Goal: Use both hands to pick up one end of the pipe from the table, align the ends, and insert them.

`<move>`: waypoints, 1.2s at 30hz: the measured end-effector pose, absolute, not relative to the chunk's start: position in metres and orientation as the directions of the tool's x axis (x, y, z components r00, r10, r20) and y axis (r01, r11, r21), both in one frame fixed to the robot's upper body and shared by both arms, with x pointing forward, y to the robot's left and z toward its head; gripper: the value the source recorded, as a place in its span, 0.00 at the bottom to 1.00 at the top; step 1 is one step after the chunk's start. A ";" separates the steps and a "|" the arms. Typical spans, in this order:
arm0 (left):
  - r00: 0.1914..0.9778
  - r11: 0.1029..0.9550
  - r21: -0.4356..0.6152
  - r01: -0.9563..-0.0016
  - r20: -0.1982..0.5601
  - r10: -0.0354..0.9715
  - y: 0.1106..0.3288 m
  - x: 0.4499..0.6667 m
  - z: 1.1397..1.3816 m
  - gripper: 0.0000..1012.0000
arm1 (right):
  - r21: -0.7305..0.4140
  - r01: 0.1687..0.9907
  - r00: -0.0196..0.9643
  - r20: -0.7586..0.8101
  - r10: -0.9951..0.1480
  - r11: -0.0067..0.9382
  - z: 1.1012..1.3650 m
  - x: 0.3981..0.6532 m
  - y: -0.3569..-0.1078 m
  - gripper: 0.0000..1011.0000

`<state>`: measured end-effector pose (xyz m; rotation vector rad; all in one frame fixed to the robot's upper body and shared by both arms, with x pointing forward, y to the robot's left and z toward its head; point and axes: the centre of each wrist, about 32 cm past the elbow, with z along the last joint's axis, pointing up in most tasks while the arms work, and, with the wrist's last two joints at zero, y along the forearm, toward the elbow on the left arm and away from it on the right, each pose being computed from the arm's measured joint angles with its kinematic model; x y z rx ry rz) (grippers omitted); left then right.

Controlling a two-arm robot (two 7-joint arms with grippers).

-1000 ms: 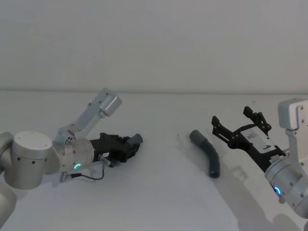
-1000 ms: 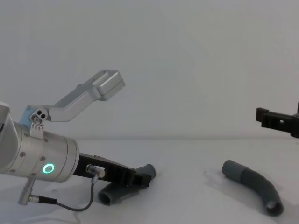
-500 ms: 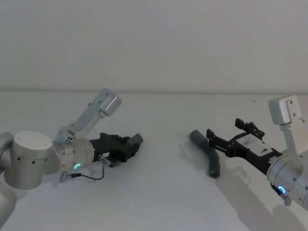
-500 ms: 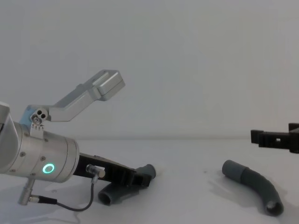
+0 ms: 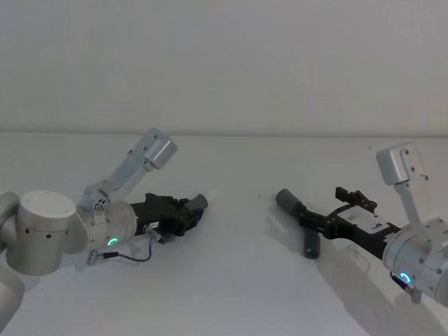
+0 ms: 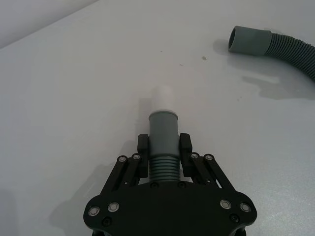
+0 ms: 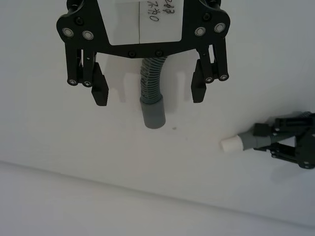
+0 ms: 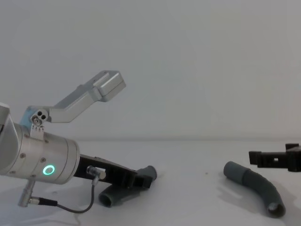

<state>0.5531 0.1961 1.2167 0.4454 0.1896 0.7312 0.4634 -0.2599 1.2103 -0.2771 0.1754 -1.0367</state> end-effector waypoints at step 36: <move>0.733 0.656 0.455 -0.601 -0.014 0.681 0.196 0.553 1.217 0.36 | -0.401 0.789 0.493 -0.039 -0.869 0.466 1.197 0.485 -0.250 0.99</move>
